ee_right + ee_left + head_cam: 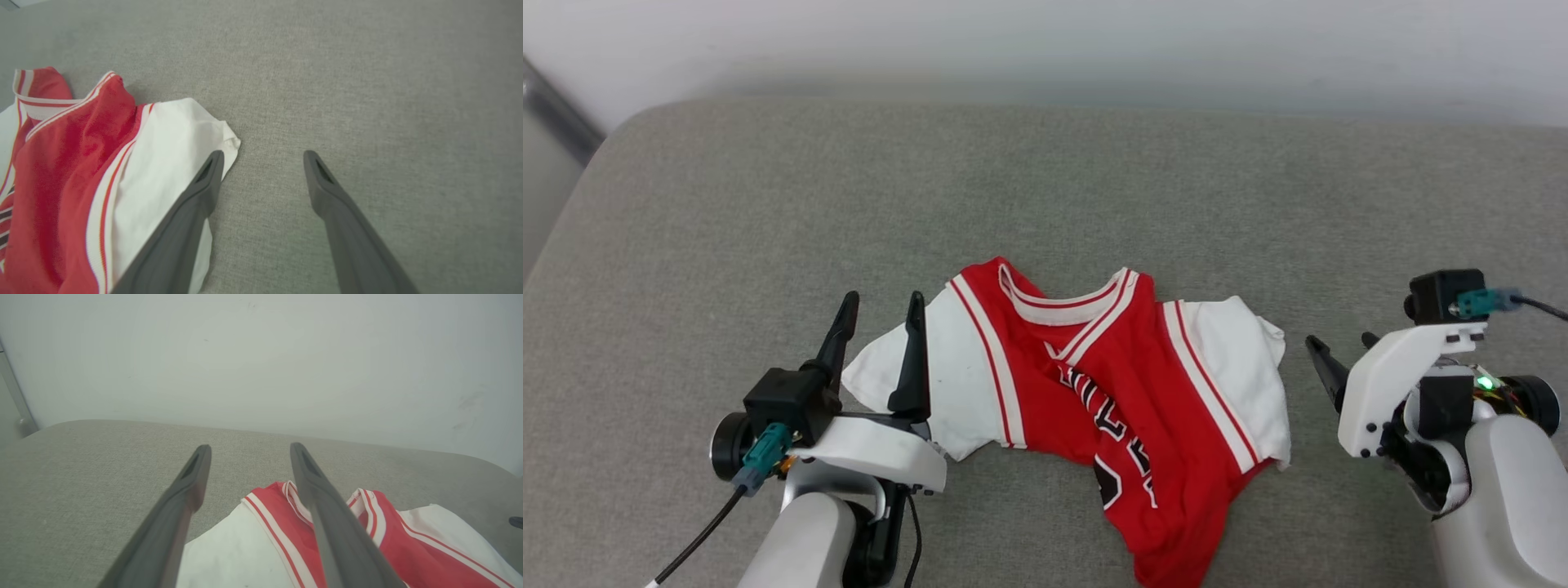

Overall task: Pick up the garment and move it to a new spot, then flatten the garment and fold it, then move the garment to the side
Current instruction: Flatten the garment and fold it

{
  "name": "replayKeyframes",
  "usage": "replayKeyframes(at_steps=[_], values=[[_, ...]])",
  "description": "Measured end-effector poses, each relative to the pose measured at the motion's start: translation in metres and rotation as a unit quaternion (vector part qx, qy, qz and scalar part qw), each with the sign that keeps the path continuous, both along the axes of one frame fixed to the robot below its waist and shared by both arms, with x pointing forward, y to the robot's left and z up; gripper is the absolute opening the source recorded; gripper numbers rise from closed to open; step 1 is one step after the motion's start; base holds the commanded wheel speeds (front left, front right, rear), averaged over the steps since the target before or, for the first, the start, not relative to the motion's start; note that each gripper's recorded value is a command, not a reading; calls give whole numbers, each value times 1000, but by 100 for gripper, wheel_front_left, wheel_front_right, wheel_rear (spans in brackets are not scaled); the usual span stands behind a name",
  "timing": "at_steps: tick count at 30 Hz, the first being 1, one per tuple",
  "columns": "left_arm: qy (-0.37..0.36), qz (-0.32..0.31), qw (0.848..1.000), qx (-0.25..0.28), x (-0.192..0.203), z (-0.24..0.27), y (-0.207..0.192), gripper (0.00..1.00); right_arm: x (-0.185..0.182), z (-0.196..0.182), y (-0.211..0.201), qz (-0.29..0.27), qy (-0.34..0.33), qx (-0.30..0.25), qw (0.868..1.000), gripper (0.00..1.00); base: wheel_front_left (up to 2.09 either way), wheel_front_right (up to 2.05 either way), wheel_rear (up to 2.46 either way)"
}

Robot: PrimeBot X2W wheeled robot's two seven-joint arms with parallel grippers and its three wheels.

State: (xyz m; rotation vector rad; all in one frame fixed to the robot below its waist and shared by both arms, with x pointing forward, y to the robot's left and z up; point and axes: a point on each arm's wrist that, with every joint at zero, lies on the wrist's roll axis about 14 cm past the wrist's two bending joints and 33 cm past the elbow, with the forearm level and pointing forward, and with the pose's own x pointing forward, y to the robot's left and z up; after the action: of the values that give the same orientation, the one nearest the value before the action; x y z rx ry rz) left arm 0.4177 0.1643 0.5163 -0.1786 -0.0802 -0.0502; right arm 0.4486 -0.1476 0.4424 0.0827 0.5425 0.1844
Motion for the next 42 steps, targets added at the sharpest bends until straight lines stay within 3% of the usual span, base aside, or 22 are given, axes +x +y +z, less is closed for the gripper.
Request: replayKeyframes(at_steps=[5,13,14,15,16,22,30,35,39,40,41,42], values=[[9,12,1000,-1,6,-9,7,100,5,-42,28,61,138,-12,988,100,0,0,0],[31,42,999,-1,6,-26,27,100,7,-82,57,110,222,-13,969,100,0,0,0],[32,45,998,1,5,-27,28,100,7,-83,59,111,227,-10,968,45,0,0,0],[32,46,998,0,5,-27,29,100,6,-84,59,111,229,-7,967,5,0,0,0],[32,47,998,0,4,-27,30,100,6,-84,60,111,229,-6,967,0,0,0,0],[34,53,998,-2,-2,-27,33,100,12,-65,53,107,168,-9,980,0,0,0,0],[33,43,999,-4,-11,-27,26,100,17,-8,-20,20,51,-31,998,0,0,0,0],[31,30,999,-4,-13,-25,19,100,-35,-32,-75,-62,104,-36,992,0,0,0,0],[31,24,999,-7,-15,-25,15,100,-79,-68,-84,-95,167,-19,981,0,0,0,0],[34,23,999,-7,-16,-27,14,100,-84,-73,-84,-100,172,-15,980,40,0,0,0],[37,23,999,-8,-16,-29,14,100,-85,-74,-82,-104,167,-8,980,100,0,0,0],[38,22,999,-7,-17,-29,14,100,-84,-73,-81,-106,155,-3,982,100,0,0,0]])
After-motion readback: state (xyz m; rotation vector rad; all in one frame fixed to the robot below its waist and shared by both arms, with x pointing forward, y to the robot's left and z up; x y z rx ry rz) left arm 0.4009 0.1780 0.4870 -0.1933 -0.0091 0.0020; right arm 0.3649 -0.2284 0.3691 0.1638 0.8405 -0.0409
